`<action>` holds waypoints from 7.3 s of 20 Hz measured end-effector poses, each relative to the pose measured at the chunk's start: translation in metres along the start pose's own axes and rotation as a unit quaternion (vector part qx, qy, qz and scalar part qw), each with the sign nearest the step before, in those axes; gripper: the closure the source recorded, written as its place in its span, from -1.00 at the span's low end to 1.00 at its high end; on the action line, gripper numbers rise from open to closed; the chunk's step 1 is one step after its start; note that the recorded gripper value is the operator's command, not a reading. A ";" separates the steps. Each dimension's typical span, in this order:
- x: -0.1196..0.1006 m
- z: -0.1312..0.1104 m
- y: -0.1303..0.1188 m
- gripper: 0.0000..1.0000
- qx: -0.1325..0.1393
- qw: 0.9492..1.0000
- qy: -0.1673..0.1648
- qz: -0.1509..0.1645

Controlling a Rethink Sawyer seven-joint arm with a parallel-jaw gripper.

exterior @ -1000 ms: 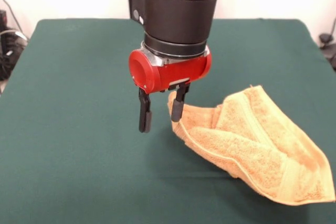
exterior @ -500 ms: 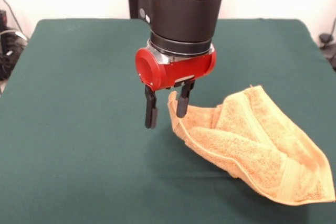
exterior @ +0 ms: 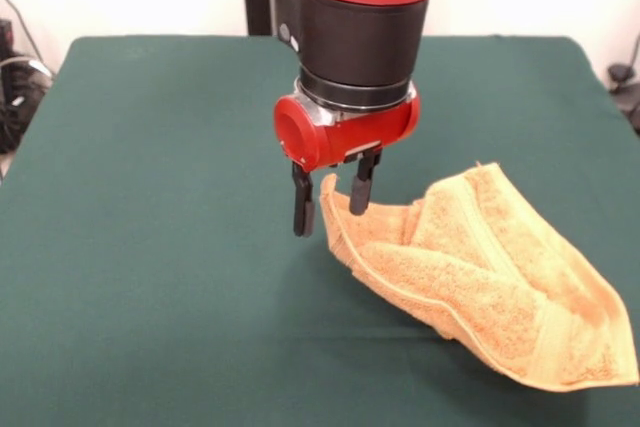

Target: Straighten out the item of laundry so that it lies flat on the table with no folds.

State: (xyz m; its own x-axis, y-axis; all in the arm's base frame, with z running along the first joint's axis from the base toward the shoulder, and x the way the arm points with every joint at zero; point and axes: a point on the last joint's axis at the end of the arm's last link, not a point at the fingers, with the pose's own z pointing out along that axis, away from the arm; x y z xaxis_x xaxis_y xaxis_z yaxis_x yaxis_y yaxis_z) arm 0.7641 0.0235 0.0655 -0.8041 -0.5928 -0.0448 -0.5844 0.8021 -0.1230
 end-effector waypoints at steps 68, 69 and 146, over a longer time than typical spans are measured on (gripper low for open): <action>0.021 0.091 0.013 1.00 -0.025 0.999 0.027 0.001; 0.019 0.093 0.007 1.00 -0.022 0.999 0.028 0.001; -0.036 0.080 -0.022 -1.00 -0.040 0.999 -0.005 0.015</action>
State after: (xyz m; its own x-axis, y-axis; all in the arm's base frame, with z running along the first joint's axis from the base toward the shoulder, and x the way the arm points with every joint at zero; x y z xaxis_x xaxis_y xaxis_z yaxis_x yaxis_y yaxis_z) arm 0.8145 0.0208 -0.0098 -0.8204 -0.5690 -0.0571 -0.5675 0.8223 -0.0416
